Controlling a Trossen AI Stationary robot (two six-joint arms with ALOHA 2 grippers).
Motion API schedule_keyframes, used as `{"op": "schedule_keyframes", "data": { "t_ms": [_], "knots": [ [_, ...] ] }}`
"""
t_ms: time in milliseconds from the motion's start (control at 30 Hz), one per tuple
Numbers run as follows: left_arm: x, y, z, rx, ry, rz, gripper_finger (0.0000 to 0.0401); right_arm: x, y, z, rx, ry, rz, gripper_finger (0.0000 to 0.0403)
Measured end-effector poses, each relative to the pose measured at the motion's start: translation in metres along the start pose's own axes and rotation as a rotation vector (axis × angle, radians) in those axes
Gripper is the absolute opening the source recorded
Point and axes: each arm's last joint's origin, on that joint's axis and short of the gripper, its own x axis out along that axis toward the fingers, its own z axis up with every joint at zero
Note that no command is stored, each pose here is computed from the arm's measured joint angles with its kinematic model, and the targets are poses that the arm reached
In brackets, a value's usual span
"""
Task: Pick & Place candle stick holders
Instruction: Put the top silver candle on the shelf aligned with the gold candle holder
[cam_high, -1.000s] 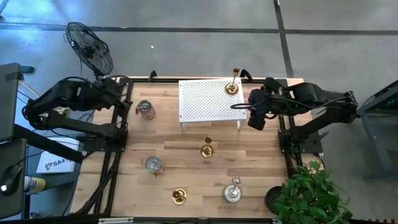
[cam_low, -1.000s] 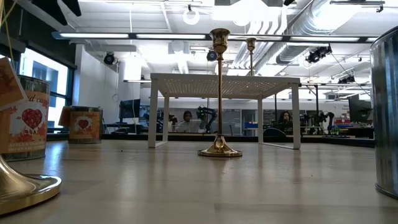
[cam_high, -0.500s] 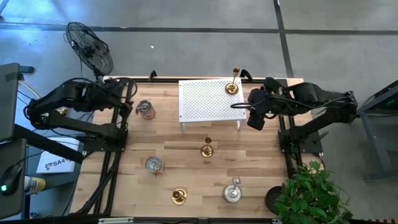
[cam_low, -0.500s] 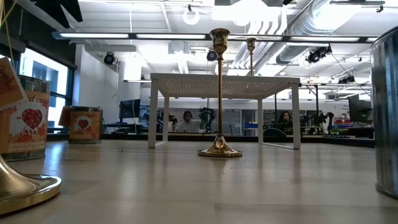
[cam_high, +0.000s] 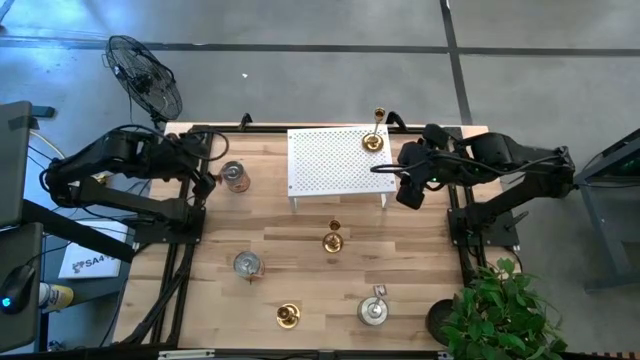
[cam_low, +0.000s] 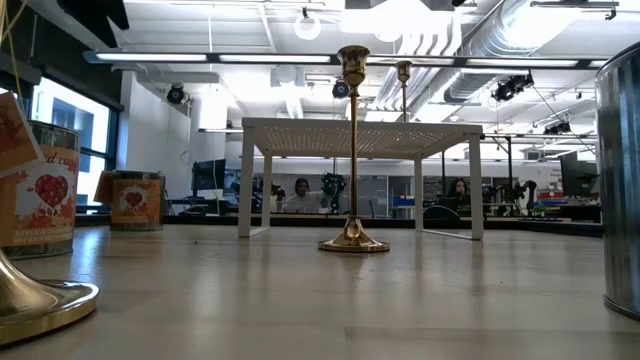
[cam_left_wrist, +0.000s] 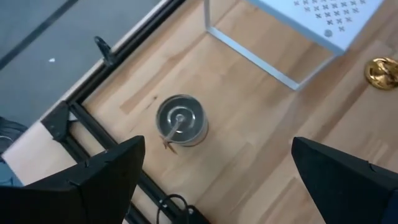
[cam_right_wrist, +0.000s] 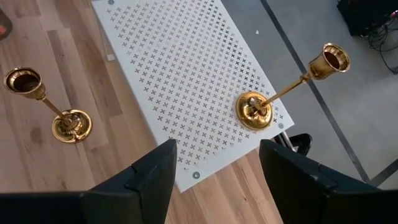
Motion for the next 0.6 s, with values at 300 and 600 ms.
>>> {"op": "schedule_keyframes", "data": {
  "t_ms": [300,600],
  "knots": [
    [0.0,-0.0009,-0.0005,0.0,0.018,-0.029,0.0399,0.0,0.0,0.0,-0.005,0.0,0.0,0.0224],
    [-0.0003,-0.0057,0.0037,-0.033,0.003,-0.118,0.0399,0.0053,0.003,-0.0011,-0.01,0.003,-0.001,0.0225]
  ]
}}
